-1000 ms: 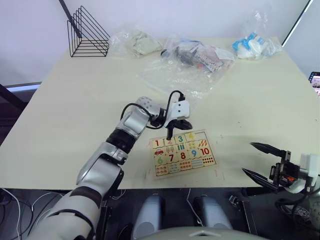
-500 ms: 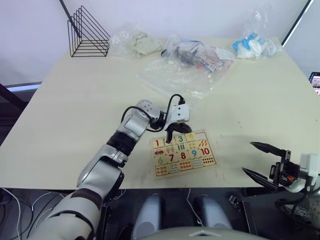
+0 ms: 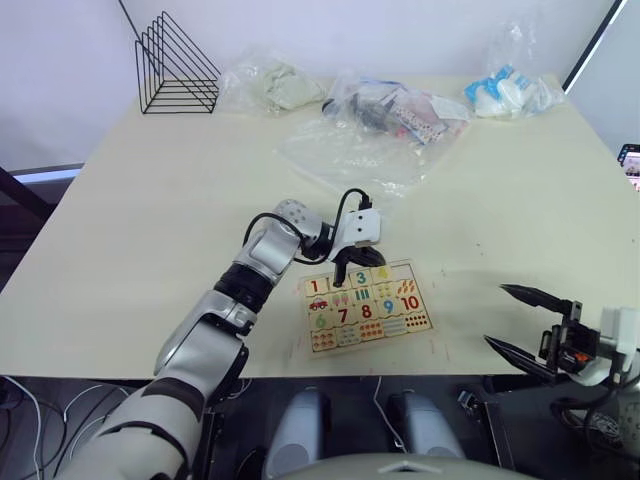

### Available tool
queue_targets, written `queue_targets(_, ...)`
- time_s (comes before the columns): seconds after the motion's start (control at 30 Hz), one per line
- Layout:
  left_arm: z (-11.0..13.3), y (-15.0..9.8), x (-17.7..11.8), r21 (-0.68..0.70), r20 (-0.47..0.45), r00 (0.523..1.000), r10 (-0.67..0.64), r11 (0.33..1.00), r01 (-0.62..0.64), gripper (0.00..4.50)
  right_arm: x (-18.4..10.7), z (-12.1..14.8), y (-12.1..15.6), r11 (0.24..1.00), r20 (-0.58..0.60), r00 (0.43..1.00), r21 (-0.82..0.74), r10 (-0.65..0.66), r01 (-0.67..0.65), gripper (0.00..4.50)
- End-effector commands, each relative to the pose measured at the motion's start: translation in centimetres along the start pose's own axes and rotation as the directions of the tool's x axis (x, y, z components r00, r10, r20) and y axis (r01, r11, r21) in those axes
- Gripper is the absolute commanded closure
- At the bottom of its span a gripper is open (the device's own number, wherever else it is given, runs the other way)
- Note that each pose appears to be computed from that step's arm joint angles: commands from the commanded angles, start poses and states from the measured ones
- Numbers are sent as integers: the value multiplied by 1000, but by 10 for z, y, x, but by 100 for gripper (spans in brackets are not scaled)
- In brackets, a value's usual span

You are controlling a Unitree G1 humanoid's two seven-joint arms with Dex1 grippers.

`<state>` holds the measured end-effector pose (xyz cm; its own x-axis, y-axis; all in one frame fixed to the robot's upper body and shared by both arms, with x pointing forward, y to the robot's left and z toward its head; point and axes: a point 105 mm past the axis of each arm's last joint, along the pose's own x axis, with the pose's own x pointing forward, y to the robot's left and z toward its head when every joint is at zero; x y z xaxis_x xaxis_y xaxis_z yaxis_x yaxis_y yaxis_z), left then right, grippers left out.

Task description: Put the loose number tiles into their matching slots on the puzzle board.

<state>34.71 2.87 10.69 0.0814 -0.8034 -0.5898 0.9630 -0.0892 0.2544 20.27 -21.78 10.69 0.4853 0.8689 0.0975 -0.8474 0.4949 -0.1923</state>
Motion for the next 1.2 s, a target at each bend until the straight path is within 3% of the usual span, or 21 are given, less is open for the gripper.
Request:
queue_targets(0.03,7,-3,1,32,16,1000,-13,999,12,440,-6,8,-3,999,-2,1000,-46,-13,13,0)
queue_targets(1.2,3,-12,0,38,8,1000,-28,999,28,440,-5,6,-3,999,-3,1000,-46,-6,5,0)
